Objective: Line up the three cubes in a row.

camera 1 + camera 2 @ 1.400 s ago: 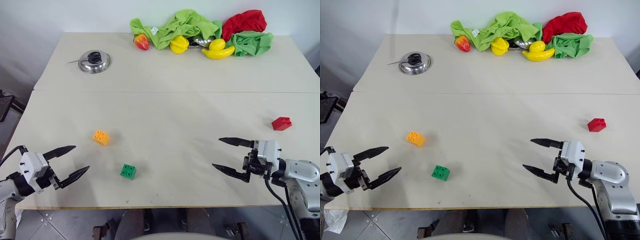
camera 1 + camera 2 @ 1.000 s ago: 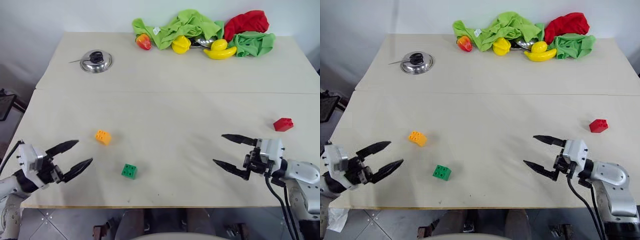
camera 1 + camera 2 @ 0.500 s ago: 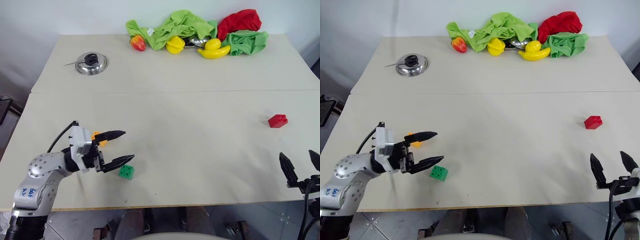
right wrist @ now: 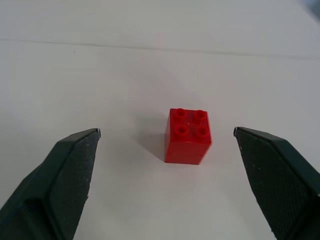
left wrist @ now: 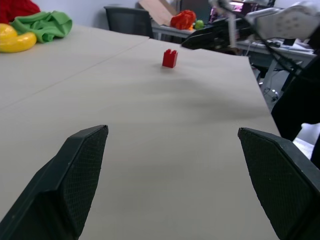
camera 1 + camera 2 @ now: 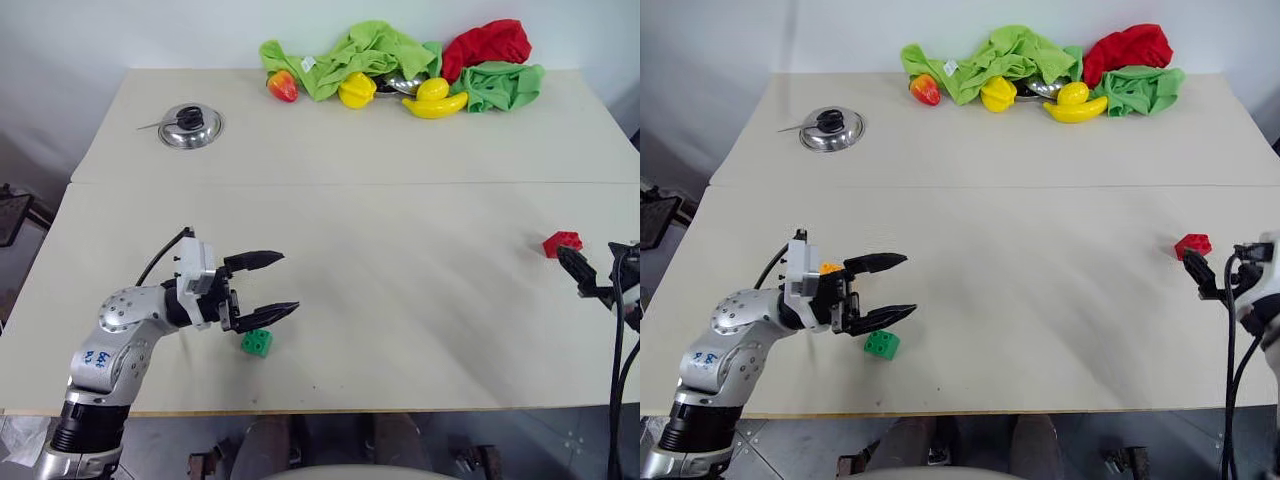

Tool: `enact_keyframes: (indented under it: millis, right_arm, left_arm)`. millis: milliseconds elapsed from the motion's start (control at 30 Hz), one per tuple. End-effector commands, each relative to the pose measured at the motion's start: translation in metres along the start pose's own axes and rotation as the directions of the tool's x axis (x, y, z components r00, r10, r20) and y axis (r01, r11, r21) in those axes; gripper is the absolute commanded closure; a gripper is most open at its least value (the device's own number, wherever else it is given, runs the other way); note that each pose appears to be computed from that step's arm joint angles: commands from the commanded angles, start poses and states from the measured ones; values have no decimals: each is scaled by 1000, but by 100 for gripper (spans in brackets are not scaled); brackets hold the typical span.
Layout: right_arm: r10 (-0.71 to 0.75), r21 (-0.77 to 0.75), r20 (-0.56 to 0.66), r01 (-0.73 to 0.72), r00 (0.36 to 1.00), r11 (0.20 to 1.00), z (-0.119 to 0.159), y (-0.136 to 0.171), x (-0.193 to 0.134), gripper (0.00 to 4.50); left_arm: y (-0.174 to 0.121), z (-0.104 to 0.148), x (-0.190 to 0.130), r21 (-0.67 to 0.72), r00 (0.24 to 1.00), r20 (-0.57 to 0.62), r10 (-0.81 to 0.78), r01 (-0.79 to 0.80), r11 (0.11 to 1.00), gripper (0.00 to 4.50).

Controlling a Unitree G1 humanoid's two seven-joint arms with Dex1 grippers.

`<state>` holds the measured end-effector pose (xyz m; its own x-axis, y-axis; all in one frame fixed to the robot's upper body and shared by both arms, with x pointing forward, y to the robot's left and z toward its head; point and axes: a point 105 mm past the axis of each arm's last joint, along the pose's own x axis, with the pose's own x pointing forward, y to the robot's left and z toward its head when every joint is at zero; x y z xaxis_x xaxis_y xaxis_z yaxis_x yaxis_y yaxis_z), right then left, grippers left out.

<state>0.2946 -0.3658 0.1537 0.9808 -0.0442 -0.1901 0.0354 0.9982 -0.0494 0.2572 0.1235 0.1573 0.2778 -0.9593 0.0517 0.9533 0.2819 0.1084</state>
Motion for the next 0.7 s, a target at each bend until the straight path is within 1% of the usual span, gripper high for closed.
enact_keyframes:
  millis: [33, 167, 267, 333, 400, 500, 533, 633, 700]
  right_arm:
    - [-60, -10, -50, 59, 997, 998, 0, -14, 10, 0]
    - [-72, 35, -76, 74, 995, 997, -4, -18, 22, 0]
    - [-37, 44, -67, 40, 997, 998, -3, -14, 28, 60]
    - [-20, 33, -55, 22, 998, 999, -1, -13, 30, 121]
    - [-1, 29, -47, 2, 999, 1000, 0, -12, 31, 191]
    - [23, 0, -64, -23, 998, 1000, -3, -11, 32, 294]
    - [22, -19, -72, -23, 997, 1000, -4, -13, 32, 306]
    - [23, -41, -72, -26, 997, 999, -3, -16, 33, 305]
    - [53, -80, -54, -57, 997, 995, 2, -13, 35, 305]
  left_arm:
    - [-5, 5, 8, 41, 1000, 15, -22, 21, 999, 10]
    - [-7, 3, 10, 63, 1000, 19, -6, 5, 998, 10]
    - [-5, 4, 8, 74, 1000, 26, 16, -18, 997, 0]
    - [-3, 6, 5, 78, 999, 37, 35, -38, 996, 0]
    - [-3, 6, 4, 78, 999, 38, 39, -42, 996, 0]
    - [-4, 5, 4, 79, 999, 36, 40, -43, 996, 0]
    - [-4, 4, 3, 80, 999, 36, 41, -44, 996, 0]
    - [-4, 4, 3, 82, 998, 34, 45, -48, 995, 0]
    - [-4, 3, 2, 83, 998, 34, 50, -53, 995, 0]
